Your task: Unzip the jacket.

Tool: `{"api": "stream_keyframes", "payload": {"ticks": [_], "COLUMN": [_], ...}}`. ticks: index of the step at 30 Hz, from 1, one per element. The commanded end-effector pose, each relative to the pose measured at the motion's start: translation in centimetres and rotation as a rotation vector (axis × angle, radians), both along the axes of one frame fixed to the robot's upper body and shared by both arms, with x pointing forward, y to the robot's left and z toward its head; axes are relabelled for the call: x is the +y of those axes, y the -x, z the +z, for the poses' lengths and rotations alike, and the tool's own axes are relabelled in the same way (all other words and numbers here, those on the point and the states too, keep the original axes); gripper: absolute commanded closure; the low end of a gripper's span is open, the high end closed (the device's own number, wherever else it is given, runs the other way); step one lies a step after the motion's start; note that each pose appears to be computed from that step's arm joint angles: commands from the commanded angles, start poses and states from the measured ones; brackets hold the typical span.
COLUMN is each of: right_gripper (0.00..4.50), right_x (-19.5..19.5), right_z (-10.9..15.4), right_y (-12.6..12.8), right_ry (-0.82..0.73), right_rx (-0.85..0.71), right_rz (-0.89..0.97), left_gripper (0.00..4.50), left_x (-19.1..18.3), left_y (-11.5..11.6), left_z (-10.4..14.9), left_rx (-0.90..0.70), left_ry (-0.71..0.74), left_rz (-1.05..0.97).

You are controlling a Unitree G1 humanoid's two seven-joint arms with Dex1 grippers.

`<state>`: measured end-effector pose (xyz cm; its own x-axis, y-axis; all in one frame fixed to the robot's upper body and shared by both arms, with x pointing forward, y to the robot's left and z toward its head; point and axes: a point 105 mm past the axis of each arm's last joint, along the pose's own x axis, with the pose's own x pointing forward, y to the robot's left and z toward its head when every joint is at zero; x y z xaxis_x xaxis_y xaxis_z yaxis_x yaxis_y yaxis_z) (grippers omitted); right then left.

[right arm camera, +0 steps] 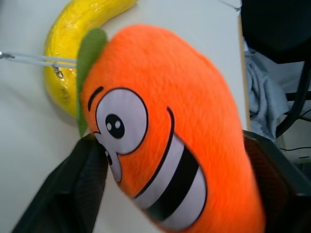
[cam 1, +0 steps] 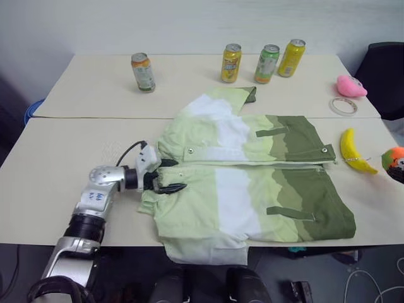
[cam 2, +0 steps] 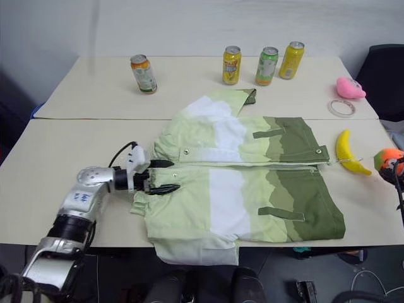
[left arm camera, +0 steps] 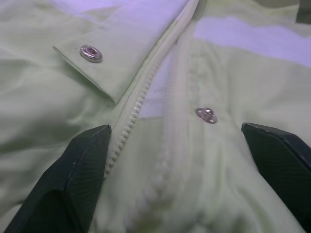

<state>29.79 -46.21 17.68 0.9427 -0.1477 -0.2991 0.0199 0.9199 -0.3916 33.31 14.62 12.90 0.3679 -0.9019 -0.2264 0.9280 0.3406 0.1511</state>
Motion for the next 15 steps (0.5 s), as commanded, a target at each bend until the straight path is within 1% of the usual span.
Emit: {"api": "stream_keyframes", "payload": {"ticks": [1, 2, 3, 4, 5, 6, 7, 8, 9, 11, 13, 15], "right_gripper": [0.02, 0.02, 0.02, 0.02, 0.02, 0.02, 0.02, 0.02, 0.02, 0.02, 0.02, 0.02], "right_x": [3.1, 4.4, 6.7, 8.2, 9.8, 12.1, 13.6, 15.4, 16.5, 19.1, 20.7, 22.3], "right_z": [6.2, 6.5, 6.8, 6.8, 6.8, 6.4, 6.1, 5.3, 4.7, 3.8, 3.4, 1.8], "right_y": [-0.9, -0.9, -0.9, -0.7, -0.6, -0.6, -0.4, -0.3, -0.1, 0.3, 0.6, 1.7], "right_ry": [0.114, 0.112, 0.114, 0.113, 0.084, 0.016, -0.037, -0.026, -0.009, -0.015, -0.053, -0.057], "right_rx": [-0.307, -0.343, -0.382, -0.403, -0.423, -0.414, -0.401, -0.348, -0.309, -0.256, -0.233, -0.145], "right_rz": [0.162, 0.232, 0.356, 0.44, 0.518, 0.623, 0.688, 0.781, 0.837, 0.958, 1.027, 1.134], "left_gripper": [0.0, 0.0, 0.0, 0.0, 0.0, 0.0, 0.0, 0.0, 0.0, 0.0, 0.0, 0.0], "left_x": [0.5, 0.8, 1.5, 1.9, 2.6, 3.6, 4.3, 5.3, 5.9, 7.6, 8.5, 9.1], "left_y": [1.1, 1.4, 1.9, 2.1, 2.4, 3.0, 3.4, 3.9, 4.2, 5.5, 6.4, 7.2], "left_z": [4.7, 5.2, 5.5, 5.7, 5.7, 5.2, 4.8, 4.2, 3.8, 2.2, 1.3, 0.7], "left_rx": [-0.135, -0.143, -0.139, -0.134, -0.131, -0.116, -0.105, -0.091, -0.081, -0.045, -0.019, -0.017], "left_ry": [0.058, 0.064, 0.072, 0.078, 0.07, 0.048, 0.03, 0.01, -0.002, -0.051, -0.072, -0.092], "left_rz": [-0.038, -0.037, -0.029, -0.021, -0.002, 0.019, 0.032, 0.057, 0.073, 0.115, 0.134, 0.165]}}
